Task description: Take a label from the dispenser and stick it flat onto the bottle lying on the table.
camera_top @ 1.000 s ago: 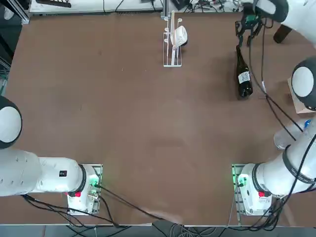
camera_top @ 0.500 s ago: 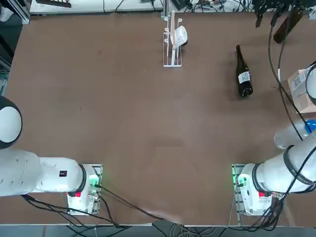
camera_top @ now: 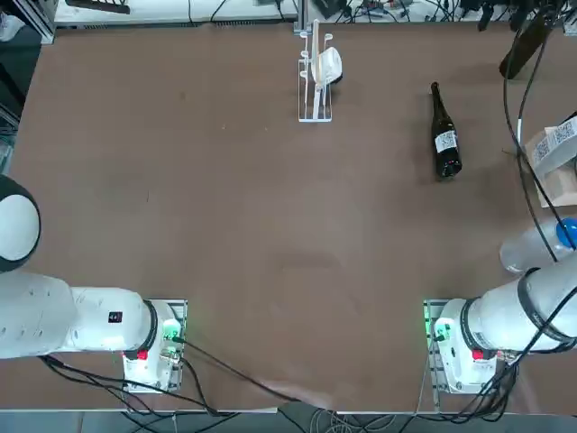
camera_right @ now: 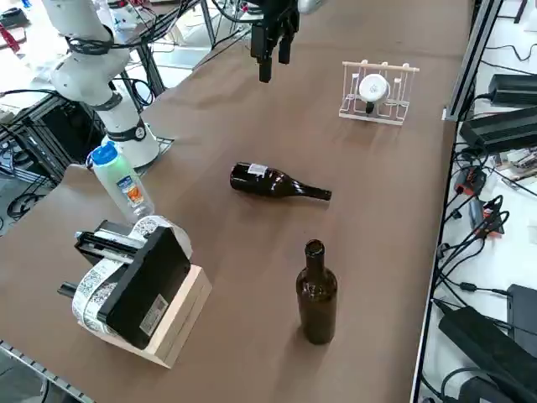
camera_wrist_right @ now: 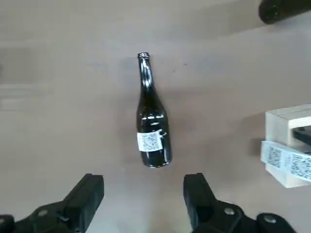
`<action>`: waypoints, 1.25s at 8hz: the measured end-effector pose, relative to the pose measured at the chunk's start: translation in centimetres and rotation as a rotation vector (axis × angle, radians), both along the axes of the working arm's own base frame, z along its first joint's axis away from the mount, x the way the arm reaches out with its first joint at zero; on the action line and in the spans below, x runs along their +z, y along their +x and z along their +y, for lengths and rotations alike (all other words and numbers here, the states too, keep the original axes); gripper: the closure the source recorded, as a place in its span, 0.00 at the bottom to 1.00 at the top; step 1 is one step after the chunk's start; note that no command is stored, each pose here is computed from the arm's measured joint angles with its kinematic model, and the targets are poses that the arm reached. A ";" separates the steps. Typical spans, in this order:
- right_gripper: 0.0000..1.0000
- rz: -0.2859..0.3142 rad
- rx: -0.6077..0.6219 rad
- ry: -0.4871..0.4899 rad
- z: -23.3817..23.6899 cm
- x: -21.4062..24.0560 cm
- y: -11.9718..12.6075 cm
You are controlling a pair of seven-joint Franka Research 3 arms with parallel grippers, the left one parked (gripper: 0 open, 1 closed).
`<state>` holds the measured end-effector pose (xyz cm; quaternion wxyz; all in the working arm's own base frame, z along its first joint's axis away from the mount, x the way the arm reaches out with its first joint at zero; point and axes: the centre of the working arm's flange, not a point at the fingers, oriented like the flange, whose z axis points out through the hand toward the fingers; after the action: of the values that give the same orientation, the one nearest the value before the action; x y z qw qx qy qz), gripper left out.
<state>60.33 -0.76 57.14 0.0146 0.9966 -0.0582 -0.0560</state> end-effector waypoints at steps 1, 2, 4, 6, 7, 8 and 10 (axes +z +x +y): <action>0.00 -0.008 -0.006 0.029 -0.9 0.4 -0.3; 0.00 -0.012 -0.003 0.044 -2.0 0.7 -0.7; 0.00 -0.036 0.036 0.058 -3.6 1.3 -2.3; 0.00 -0.060 0.084 0.064 -2.9 2.3 -3.9; 0.00 -0.075 0.111 0.064 -1.4 2.7 -4.1; 0.00 -0.095 0.135 0.064 -0.2 3.3 -4.2; 0.00 -0.122 0.149 0.062 0.6 4.4 -4.6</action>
<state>55.76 -0.12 61.56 -0.0155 0.9997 0.0170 0.0045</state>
